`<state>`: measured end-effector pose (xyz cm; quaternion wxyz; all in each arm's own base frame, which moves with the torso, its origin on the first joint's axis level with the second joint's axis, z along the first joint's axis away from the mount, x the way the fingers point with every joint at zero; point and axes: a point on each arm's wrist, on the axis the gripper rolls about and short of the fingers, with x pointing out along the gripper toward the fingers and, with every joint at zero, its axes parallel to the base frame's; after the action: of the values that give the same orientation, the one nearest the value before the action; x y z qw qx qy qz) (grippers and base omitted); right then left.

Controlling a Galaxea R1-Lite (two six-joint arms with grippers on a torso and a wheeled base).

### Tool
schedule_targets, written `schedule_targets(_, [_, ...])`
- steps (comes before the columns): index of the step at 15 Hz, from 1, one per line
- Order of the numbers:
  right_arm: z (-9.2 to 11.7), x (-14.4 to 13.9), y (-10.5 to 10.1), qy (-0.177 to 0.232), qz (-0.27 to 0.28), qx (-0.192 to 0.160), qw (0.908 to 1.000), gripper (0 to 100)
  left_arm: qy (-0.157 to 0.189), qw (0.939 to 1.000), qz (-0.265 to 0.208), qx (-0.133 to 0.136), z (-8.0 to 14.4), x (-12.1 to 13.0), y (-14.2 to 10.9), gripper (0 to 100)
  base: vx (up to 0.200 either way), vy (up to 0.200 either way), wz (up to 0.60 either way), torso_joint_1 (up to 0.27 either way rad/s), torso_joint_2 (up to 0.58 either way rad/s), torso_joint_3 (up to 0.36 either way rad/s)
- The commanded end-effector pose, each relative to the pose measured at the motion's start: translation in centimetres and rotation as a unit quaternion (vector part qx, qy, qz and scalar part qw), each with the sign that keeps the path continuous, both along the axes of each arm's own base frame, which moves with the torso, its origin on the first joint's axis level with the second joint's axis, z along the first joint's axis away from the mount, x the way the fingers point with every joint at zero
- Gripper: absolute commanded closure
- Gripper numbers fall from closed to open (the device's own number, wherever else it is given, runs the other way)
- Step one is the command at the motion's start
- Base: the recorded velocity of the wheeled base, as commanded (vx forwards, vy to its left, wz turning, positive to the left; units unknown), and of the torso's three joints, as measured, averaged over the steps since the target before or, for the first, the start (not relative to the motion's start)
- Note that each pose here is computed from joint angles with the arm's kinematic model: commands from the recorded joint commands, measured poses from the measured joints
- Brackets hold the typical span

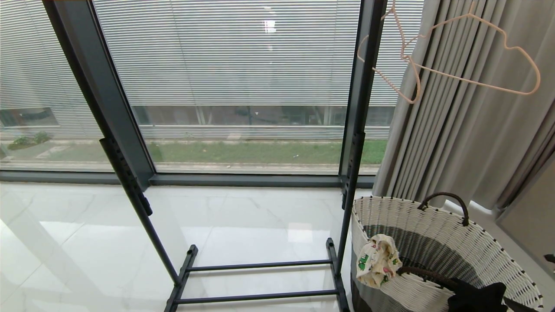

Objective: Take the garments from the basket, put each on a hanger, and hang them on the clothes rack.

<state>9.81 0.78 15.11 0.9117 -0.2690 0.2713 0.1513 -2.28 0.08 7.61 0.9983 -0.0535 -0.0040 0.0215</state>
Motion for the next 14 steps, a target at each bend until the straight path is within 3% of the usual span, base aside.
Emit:
schedule_targets(1, [-2.8, 6.0, 1.0, 0.134, 0.079, -0.070, 0.9853, 0, 0.001, 1.0000, 0.001, 0.000, 0.0, 0.0, 0.0, 0, 0.000, 0.000, 0.00, 0.000, 0.00, 0.000])
schedule_targets(4, [-4.3, 6.6, 1.7, 0.178, 0.105, -0.081, 0.9750, 0, 0.000, 1.0000, 0.001, 0.000, 0.0, 0.0, 0.0, 0, 0.000, 0.000, 0.00, 0.000, 0.00, 0.000])
schedule_targets(8, [-5.4, 7.3, 1.8, 0.212, 0.104, -0.087, 0.9678, 0, 0.001, 1.0000, 0.001, 0.000, 0.0, 0.0, 0.0, 0, 0.000, 0.000, 0.00, 0.000, 0.00, 0.000])
schedule_targets(11, [-6.1, 7.7, 1.7, 0.229, 0.081, -0.111, 0.9636, 0, 0.001, 1.0000, 0.001, 0.000, 0.0, 0.0, 0.0, 0, 0.000, 0.000, 0.00, 0.000, 0.00, 0.000])
schedule_targets(14, [-6.6, 8.2, 1.8, 0.233, 0.080, -0.112, 0.9627, 0, 0.001, 1.0000, 0.001, 0.001, 0.0, 0.0, 0.0, 0, 0.000, 0.000, 0.00, 0.000, 0.00, 0.000])
